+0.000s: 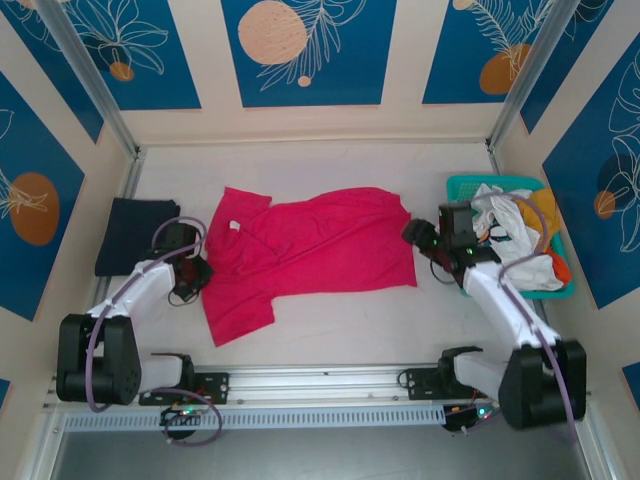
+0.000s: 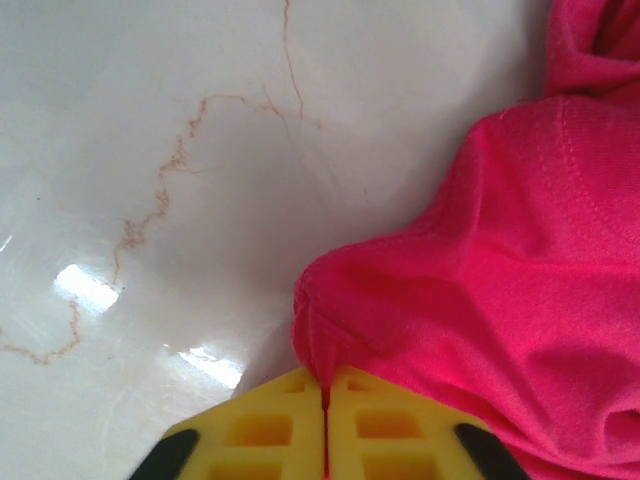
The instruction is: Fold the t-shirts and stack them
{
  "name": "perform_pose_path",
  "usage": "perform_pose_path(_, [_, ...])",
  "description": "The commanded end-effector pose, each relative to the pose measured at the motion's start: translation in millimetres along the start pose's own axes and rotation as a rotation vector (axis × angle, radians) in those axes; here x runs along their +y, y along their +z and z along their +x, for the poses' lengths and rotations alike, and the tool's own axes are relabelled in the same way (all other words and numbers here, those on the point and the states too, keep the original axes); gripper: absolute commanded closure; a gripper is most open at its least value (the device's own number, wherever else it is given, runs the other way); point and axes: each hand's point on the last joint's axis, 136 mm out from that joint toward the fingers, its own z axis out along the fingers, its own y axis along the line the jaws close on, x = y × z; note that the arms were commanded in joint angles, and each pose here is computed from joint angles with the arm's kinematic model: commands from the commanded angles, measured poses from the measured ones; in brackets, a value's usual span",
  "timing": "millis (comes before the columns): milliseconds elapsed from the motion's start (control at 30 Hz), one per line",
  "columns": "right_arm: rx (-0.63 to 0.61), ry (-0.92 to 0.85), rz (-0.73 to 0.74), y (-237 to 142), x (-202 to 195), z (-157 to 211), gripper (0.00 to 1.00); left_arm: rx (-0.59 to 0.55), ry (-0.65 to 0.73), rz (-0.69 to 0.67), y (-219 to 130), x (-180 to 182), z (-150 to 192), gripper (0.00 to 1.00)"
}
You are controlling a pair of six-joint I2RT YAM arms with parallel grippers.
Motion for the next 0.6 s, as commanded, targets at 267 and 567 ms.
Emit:
perform_pose_path(267, [0.168, 0.158, 0.121, -12, -64, 84, 0.35, 0.064, -0.118, -0.005, -15, 18, 30, 0.42])
perform_pose_path(567, [0.174, 0.128, 0.116, -7, -56, 77, 0.35, 0.154, -0.157, -0.020, 0, 9, 44, 0.55])
